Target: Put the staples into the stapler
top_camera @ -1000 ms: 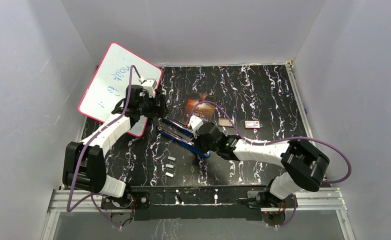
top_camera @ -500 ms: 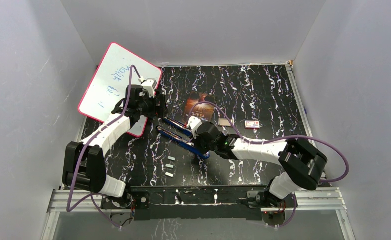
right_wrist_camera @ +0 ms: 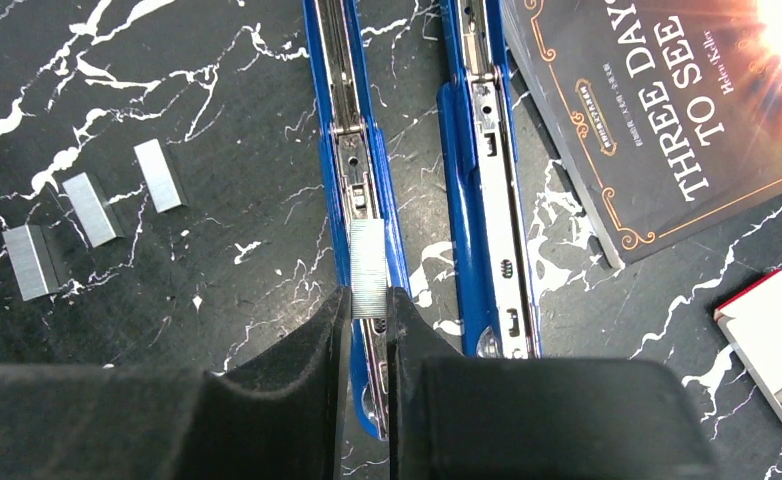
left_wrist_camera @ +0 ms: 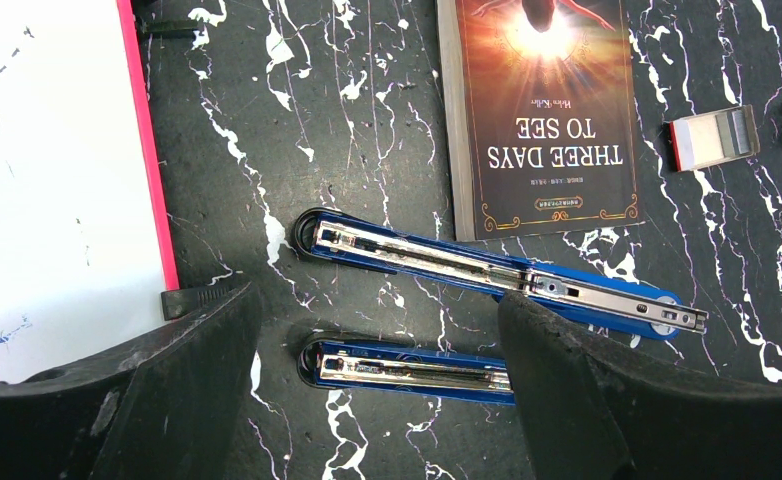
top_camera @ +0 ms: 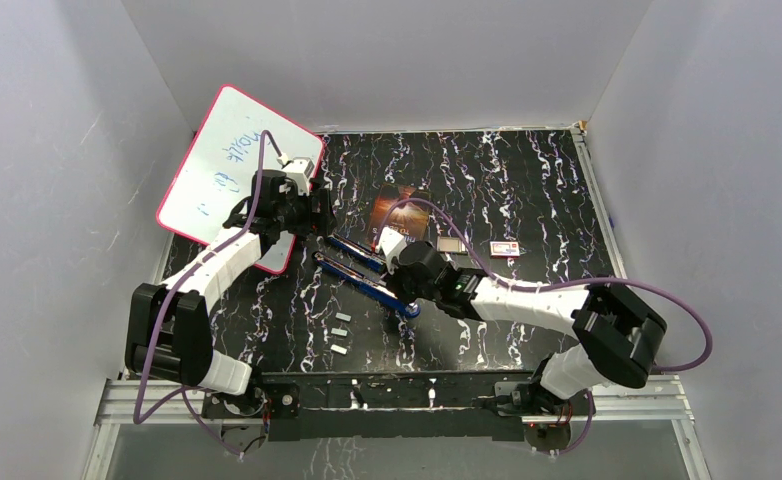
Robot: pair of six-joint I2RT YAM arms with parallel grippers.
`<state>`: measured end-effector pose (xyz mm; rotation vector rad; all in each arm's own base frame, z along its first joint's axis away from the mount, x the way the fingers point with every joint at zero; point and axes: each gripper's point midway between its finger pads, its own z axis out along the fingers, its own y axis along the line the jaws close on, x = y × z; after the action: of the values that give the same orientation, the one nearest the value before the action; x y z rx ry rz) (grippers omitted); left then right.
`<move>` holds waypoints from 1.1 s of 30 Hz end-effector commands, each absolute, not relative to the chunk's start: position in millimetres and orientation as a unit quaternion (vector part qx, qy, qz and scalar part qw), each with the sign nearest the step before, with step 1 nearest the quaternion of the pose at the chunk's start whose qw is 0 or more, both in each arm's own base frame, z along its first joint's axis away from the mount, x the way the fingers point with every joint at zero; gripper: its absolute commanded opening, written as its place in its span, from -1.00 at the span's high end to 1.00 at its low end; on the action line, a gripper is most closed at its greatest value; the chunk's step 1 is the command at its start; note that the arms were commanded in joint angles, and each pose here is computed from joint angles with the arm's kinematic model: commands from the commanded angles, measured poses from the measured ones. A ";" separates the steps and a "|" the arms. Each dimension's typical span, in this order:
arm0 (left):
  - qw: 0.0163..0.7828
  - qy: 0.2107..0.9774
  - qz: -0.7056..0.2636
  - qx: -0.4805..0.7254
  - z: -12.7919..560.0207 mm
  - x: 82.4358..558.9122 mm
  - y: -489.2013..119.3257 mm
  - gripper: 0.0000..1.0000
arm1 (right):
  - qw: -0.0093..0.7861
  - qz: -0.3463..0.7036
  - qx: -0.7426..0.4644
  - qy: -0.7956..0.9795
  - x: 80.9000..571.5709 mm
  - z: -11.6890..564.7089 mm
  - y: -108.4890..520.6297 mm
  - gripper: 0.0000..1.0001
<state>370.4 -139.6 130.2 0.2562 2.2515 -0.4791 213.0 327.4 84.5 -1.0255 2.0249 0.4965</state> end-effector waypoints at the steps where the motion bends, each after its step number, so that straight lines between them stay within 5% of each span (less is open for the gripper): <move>1: 0.412 0.883 -0.197 0.107 141.1 374.9 -142.5 -0.72 | 0.427 0.221 -0.407 0.777 214.9 105.4 340.0 1.00; 33: 0.413 0.883 -0.196 0.107 141.6 374.9 -141.8 -0.73 | 0.378 0.192 -0.409 0.808 211.2 70.8 332.6 1.00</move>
<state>370.4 -139.6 130.2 0.2562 2.2515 -0.4791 209.0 324.8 65.1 -1.0592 2.0756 0.4788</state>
